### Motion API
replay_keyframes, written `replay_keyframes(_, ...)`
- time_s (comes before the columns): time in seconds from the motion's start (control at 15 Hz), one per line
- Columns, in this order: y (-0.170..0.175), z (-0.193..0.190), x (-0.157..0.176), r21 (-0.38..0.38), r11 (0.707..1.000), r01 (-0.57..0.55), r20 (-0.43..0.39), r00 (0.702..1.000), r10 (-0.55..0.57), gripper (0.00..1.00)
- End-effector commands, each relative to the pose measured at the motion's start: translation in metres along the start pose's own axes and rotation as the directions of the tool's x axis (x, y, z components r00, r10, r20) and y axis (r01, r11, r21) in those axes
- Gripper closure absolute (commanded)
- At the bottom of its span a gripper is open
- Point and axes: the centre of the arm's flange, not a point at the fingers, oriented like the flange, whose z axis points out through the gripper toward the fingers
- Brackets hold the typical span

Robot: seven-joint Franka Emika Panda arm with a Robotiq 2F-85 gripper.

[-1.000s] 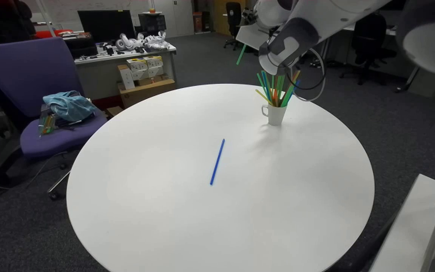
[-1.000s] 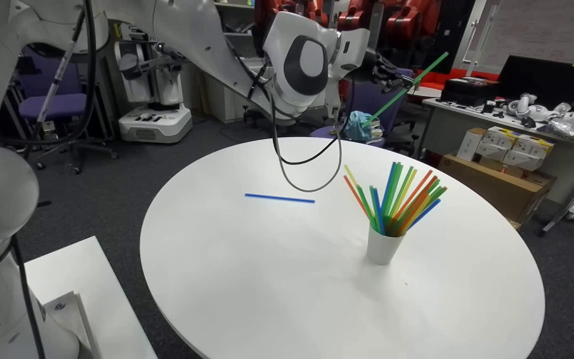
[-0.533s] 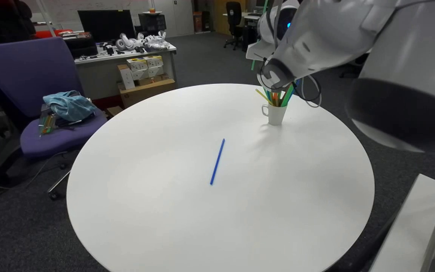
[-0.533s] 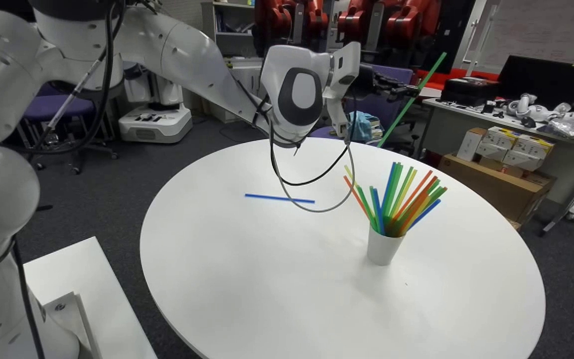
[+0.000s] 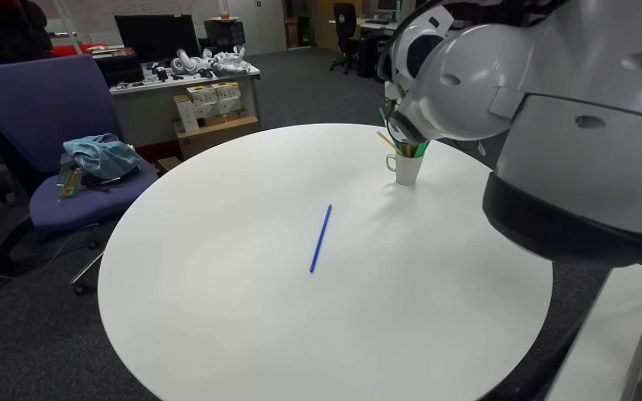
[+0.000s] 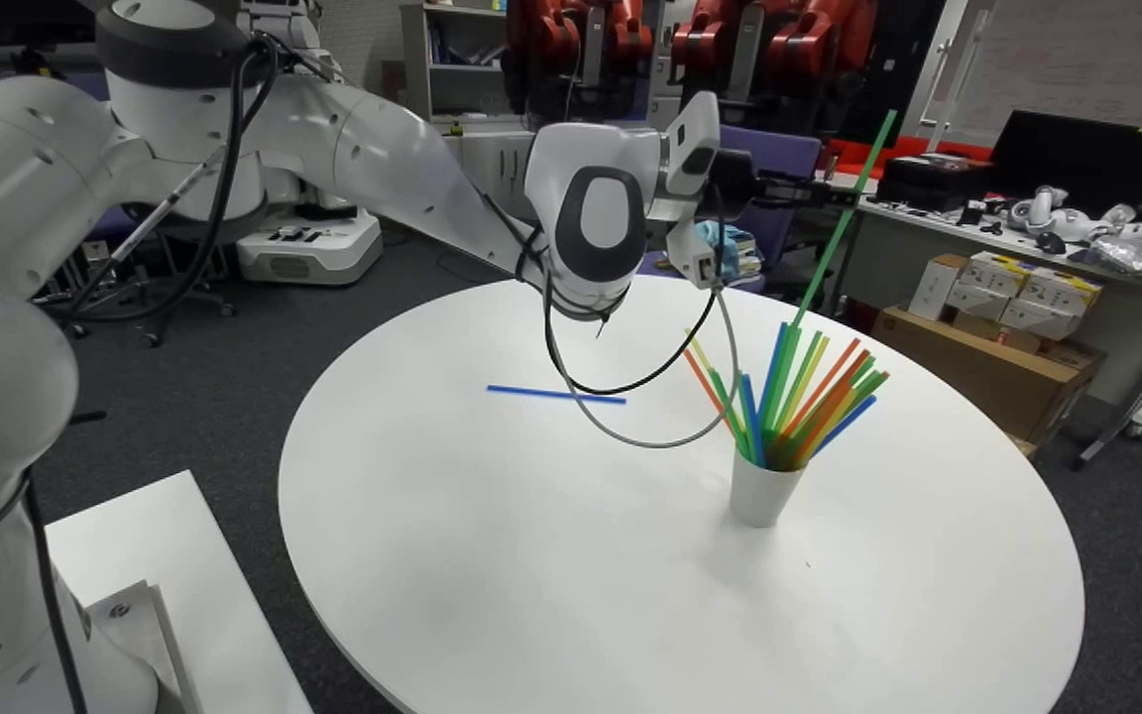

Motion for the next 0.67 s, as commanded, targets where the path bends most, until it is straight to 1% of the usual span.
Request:
replay_keyframes(0.0,0.006,-0.003,-0.002,-0.015,0.997,0.070,-0.033,0.997,-0.070,1.00)
replay_keyframes(0.6,-0.013,-0.012,-0.052,0.012,0.988,0.154,0.000,0.988,-0.154,1.00)
